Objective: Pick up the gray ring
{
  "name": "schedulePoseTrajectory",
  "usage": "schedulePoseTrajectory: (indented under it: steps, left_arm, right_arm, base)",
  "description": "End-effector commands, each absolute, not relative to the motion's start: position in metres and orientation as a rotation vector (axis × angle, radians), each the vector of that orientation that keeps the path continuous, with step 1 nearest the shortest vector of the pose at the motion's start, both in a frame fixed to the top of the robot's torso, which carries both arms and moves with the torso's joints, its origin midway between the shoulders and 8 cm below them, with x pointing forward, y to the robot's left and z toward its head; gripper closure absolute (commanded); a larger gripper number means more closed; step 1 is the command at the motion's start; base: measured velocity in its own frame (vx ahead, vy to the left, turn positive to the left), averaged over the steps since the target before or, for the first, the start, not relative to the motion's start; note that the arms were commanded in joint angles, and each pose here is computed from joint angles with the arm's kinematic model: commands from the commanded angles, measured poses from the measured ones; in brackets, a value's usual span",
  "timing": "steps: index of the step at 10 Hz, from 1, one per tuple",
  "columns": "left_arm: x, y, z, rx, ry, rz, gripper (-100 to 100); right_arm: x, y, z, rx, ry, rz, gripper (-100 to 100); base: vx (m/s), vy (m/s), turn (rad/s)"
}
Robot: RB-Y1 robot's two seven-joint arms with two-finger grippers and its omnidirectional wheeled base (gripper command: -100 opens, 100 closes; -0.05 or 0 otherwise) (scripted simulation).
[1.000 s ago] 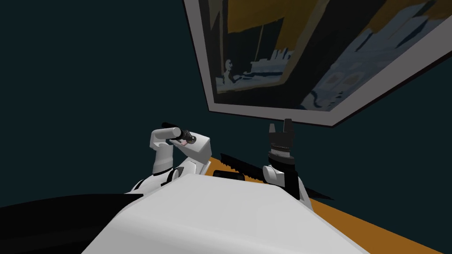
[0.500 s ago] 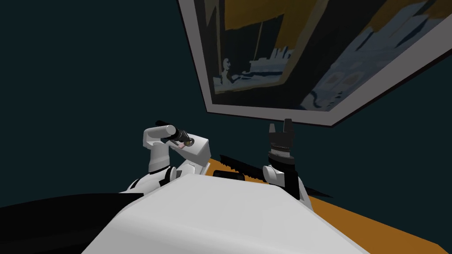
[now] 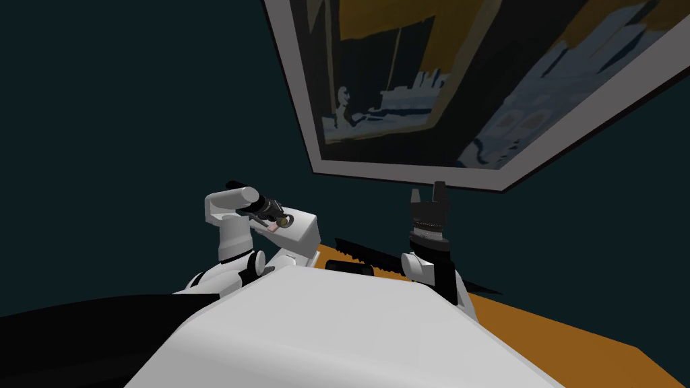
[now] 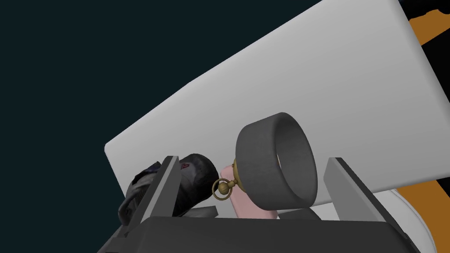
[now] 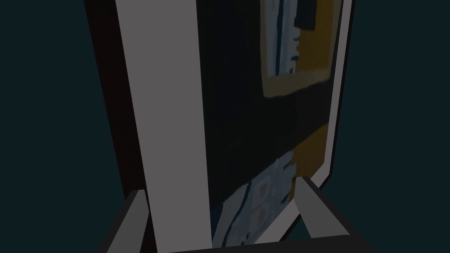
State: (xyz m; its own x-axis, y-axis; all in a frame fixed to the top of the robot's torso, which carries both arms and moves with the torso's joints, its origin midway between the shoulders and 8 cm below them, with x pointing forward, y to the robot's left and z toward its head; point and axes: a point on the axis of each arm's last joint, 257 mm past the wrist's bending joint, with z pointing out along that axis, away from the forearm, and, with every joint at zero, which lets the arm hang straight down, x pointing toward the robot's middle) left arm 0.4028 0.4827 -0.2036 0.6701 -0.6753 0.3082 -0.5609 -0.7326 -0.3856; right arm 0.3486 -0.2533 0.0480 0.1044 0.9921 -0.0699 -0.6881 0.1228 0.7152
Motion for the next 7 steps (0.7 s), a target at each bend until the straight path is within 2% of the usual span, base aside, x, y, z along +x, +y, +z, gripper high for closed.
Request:
schedulePoseTrajectory:
  steps: [1, 4, 5, 6, 7]
  left_arm:
    - [0.394, 0.486, -0.204, -2.658, 0.997, -0.618, -100]
    - [0.388, 0.487, -0.204, -2.679, 1.001, -0.603, -100]
    - [0.387, 0.486, -0.204, -2.682, 1.003, -0.600, 0]
    - [0.391, 0.487, -0.213, -2.682, 1.003, -0.599, -100]
    - [0.393, 0.488, -0.217, -2.682, 1.003, -0.598, -100]
  right_arm:
    - [0.349, -0.253, 0.048, 0.597, 0.635, 1.353, 0]
    - [0.349, -0.253, 0.048, 0.597, 0.635, 1.353, 0]
    - [0.349, -0.253, 0.048, 0.597, 0.635, 1.353, 0]
    - [0.349, -0.253, 0.048, 0.597, 0.635, 1.353, 0]
    - [0.349, -0.253, 0.048, 0.597, 0.635, 1.353, 0]
  base:
    - [0.021, 0.027, -0.077]
    - [0.010, 0.016, -0.044]
    - [0.000, 0.000, 0.000]
    - [0.000, 0.000, 0.000]
    - [0.000, 0.000, 0.000]
